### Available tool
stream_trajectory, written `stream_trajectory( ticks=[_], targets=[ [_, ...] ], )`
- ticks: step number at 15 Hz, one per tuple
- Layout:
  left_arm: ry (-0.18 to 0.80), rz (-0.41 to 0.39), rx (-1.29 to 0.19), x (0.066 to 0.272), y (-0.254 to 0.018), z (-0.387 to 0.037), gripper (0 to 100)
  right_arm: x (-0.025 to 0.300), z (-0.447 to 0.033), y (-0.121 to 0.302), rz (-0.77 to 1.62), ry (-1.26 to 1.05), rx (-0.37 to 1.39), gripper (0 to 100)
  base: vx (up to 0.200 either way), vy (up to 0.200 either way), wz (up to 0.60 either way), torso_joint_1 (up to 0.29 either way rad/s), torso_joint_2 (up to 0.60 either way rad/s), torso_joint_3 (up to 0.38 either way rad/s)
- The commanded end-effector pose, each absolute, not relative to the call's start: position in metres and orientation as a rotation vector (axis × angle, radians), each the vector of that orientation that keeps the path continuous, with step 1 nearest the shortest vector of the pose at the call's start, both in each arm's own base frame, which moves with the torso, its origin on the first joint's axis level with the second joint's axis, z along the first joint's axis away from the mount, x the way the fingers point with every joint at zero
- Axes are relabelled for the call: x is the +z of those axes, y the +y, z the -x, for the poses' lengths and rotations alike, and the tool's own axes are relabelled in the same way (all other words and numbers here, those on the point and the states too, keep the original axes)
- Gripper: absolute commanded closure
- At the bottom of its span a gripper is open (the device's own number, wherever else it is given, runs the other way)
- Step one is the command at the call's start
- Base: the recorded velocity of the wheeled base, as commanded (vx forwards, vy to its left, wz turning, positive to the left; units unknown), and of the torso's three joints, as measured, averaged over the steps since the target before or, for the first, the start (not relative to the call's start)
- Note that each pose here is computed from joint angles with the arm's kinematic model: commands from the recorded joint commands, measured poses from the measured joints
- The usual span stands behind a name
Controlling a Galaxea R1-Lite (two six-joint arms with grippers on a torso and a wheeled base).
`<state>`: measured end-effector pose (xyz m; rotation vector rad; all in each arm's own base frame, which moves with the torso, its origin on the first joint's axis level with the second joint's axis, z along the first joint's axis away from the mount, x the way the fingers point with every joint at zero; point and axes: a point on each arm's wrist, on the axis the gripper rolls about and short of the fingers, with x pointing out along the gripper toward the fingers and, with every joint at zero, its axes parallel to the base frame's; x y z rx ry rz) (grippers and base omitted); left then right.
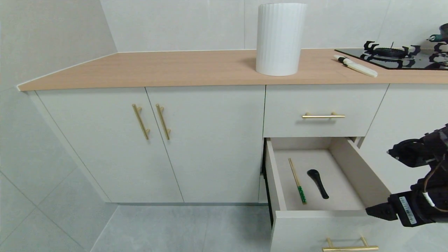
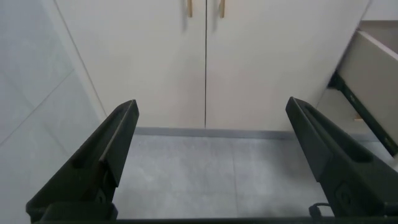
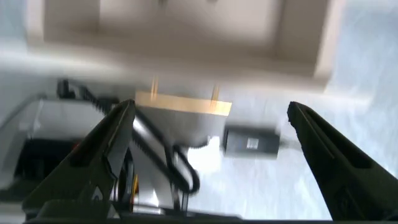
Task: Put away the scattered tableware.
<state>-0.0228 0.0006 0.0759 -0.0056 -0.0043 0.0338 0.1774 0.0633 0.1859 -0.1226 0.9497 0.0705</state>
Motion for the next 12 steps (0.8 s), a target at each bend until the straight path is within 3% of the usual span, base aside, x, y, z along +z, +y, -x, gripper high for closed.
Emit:
stream_trajectory(
  ticks=[1,5,12],
  targets=[
    [-0.005,0.005,0.035,0.076,0.001,0.023,0,0.163,-0.194,0.077,0.126,1.074,0.097,0,0.0,0.0,0.0,0.0,0.0,0.0],
    [-0.005,0.006,0.035,0.076,0.001,0.023,0,0.129,-0.212,0.094,0.157,1.215,0.089,0,0.0,0.0,0.0,0.0,0.0,0.0],
    [-0.005,0.005,0.034,0.076,0.001,0.023,0,0.119,-0.226,0.099,0.083,1.179,0.047,0,0.0,0.0,0.0,0.0,0.0,0.0]
  ],
)
